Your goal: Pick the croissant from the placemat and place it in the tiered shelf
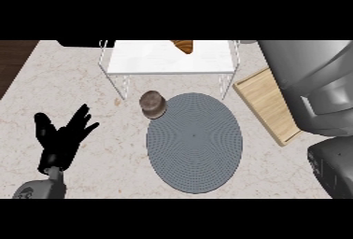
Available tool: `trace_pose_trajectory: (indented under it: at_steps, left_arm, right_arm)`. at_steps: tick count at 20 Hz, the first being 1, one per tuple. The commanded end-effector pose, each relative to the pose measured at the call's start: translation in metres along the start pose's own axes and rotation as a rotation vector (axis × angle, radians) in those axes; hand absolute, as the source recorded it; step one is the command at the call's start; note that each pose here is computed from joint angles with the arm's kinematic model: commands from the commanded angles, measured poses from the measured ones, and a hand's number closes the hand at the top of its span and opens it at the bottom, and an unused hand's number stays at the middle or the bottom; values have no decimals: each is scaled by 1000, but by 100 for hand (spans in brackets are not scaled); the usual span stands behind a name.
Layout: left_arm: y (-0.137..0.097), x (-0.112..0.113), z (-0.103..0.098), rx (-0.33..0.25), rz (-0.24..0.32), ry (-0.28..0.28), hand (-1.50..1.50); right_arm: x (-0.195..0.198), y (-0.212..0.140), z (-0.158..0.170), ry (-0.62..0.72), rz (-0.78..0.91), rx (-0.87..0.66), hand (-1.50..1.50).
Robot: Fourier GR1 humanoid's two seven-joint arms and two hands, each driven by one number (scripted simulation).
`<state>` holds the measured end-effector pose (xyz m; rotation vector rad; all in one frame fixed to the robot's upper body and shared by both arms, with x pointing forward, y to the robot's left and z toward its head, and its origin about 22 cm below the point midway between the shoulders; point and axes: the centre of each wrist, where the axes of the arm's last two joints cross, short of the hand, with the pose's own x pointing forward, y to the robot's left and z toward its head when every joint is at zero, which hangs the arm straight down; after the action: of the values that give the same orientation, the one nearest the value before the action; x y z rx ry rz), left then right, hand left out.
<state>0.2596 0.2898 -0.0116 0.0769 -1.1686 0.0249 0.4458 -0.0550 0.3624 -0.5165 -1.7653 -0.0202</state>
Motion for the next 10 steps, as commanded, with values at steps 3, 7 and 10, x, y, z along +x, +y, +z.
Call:
trace_pose_trajectory:
  at_steps: [3,7,10]
  left_arm:
    - [6,-17,5,17,1,47,0]
    - [-3,-16,4,17,2,56,0]
    - [22,-23,8,32,16,69,0]
  right_arm:
    - [0,-35,-19,8,-19,-205,-150]
    - [-13,-55,-29,51,-56,-337,-150]
    - [-19,-89,-38,82,-109,-362,-150]
